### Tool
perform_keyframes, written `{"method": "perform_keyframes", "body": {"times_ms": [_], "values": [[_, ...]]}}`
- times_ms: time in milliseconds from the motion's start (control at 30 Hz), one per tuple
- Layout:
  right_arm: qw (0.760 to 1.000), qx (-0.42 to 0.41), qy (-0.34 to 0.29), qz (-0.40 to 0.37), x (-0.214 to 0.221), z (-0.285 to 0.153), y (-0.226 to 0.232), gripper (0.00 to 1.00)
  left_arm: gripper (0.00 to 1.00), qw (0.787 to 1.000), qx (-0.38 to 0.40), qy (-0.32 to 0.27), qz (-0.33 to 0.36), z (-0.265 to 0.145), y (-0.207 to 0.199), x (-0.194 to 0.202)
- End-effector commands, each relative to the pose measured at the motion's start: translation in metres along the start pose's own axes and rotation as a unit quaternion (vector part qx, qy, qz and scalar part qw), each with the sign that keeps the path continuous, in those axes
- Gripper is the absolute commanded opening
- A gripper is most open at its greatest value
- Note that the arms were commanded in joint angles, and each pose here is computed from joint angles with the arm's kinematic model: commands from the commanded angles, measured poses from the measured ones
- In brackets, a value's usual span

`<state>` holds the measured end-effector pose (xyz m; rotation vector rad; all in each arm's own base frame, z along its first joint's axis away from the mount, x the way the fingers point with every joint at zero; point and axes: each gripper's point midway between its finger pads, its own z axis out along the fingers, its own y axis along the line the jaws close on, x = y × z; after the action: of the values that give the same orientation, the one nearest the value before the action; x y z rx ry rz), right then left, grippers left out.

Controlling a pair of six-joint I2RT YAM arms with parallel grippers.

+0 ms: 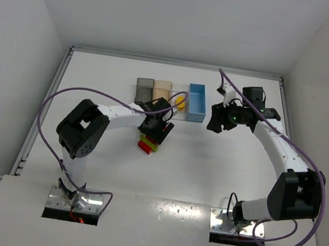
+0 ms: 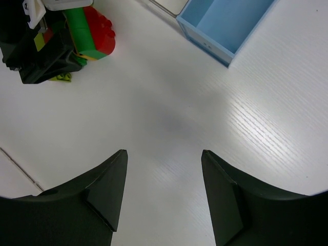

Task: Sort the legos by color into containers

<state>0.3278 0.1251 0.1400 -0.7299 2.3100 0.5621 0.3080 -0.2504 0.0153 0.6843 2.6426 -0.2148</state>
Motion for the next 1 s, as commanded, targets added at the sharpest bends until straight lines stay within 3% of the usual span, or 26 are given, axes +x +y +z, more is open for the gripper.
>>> {"method": "perform_keyframes", "body": {"times_ms": [0,233,267,433,667,833,967], "values": [[1.0,-0.006,-0.013,-0.004,-0.004,-0.004,0.003,0.6,0.71,1.0,0.007,-0.019,-0.007,-0.004,-0.009,-0.016],[1.0,-0.013,-0.011,0.003,-0.001,-0.002,0.006,0.6,0.49,0.997,0.058,-0.036,0.043,-0.013,-0.032,-0.014],[1.0,-0.021,-0.014,0.003,-0.002,-0.002,0.008,0.6,0.47,0.994,0.073,-0.066,0.055,-0.025,-0.041,-0.023],[0.996,-0.086,-0.01,0.027,0.006,-0.002,0.033,0.6,0.46,0.979,0.106,-0.134,0.112,-0.056,-0.055,-0.017],[0.967,-0.235,0.003,0.101,0.008,-0.001,0.079,0.64,0.46,0.952,0.119,-0.232,0.163,-0.103,-0.078,-0.027],[0.936,-0.321,0.021,0.145,-0.001,-0.005,0.097,0.65,0.46,0.94,0.112,-0.26,0.192,-0.115,-0.091,-0.028],[0.927,-0.344,0.032,0.145,-0.002,-0.006,0.104,0.65,0.46,0.931,0.105,-0.276,0.217,-0.123,-0.102,-0.031]]}}
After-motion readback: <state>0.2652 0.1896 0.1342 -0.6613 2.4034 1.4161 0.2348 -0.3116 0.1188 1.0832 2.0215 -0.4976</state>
